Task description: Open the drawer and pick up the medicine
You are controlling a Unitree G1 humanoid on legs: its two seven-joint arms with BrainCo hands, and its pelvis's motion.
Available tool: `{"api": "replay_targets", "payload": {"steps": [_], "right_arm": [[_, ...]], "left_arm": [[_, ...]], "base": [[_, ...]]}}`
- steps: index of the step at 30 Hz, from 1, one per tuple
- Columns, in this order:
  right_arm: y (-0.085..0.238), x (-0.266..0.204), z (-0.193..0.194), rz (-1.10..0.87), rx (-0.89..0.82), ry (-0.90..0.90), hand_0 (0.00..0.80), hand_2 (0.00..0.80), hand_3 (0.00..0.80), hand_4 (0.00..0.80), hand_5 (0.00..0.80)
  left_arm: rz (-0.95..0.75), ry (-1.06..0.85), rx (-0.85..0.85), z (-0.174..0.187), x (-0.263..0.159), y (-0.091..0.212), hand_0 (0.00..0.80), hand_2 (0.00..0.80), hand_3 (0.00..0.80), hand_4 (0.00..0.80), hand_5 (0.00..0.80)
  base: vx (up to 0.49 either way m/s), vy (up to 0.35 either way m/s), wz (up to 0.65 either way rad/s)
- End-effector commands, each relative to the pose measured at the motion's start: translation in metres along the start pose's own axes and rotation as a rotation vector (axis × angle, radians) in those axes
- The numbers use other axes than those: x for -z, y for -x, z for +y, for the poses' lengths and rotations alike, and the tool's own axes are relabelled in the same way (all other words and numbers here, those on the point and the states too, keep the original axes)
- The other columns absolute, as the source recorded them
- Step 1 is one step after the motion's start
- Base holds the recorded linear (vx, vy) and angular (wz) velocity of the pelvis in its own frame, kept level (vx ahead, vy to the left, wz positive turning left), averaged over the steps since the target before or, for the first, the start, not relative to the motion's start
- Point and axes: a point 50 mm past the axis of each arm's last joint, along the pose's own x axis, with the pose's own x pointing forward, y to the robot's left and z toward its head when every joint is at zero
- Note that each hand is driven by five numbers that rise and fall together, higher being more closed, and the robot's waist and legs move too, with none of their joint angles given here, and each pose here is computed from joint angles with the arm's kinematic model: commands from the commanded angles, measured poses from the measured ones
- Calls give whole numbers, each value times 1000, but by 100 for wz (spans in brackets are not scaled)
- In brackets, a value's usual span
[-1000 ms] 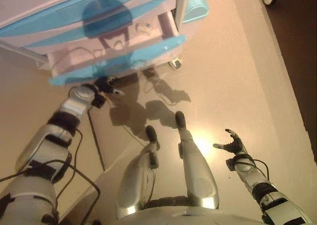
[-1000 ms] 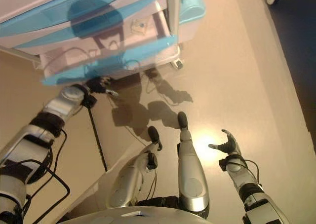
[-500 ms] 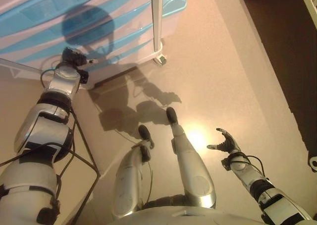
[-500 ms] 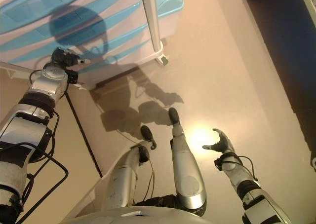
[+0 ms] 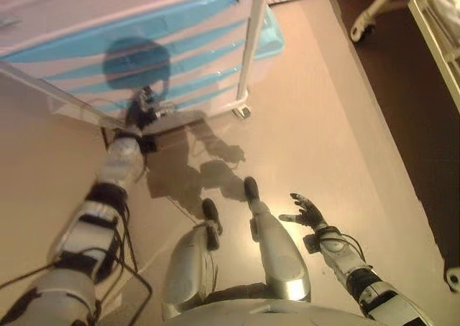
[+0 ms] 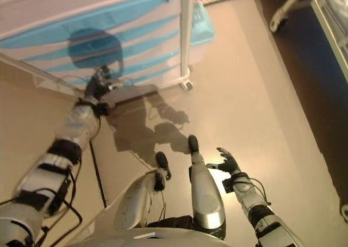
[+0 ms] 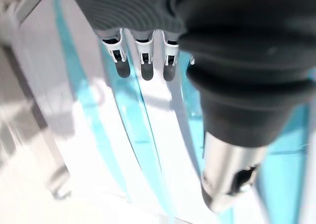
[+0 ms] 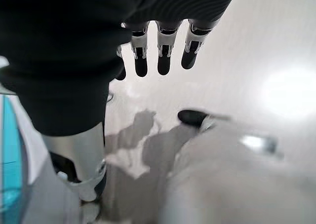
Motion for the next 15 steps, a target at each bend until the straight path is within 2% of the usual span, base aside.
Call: {"api": "replay_targets", "payload": {"steps": [1,3,4,8,9,10,15], "right_arm": [[22,42,-9,130,-13,-86,0,0,0,0,0],[27,52,-11,178,-5,-94,0,0,0,0,0],[28,54,-11,185,-4,-94,0,0,0,0,0],[39,78,-7,296,4,-80,0,0,0,0,0],[40,79,-6,305,6,-78,0,0,0,0,0],[42,85,-3,332,10,-75,0,0,0,0,0],[44,94,6,396,2,-47,0,0,0,0,0]], "left_arm": [[101,60,35,-2,50,34,0,0,0,0,0],[235,43,15,0,88,63,0,0,0,0,0],[255,38,8,1,93,67,0,0,0,0,0],[544,12,-154,19,154,130,0,0,0,0,0],[572,7,-160,20,158,135,0,0,0,0,0],[655,-17,-150,22,174,158,0,0,0,0,0],[908,-106,-4,11,207,211,0,0,0,0,0]], "base": [[59,-179,38],[79,-138,38],[101,-114,35],[71,-76,25],[21,-75,15],[-6,-62,16],[-30,-46,17]]}}
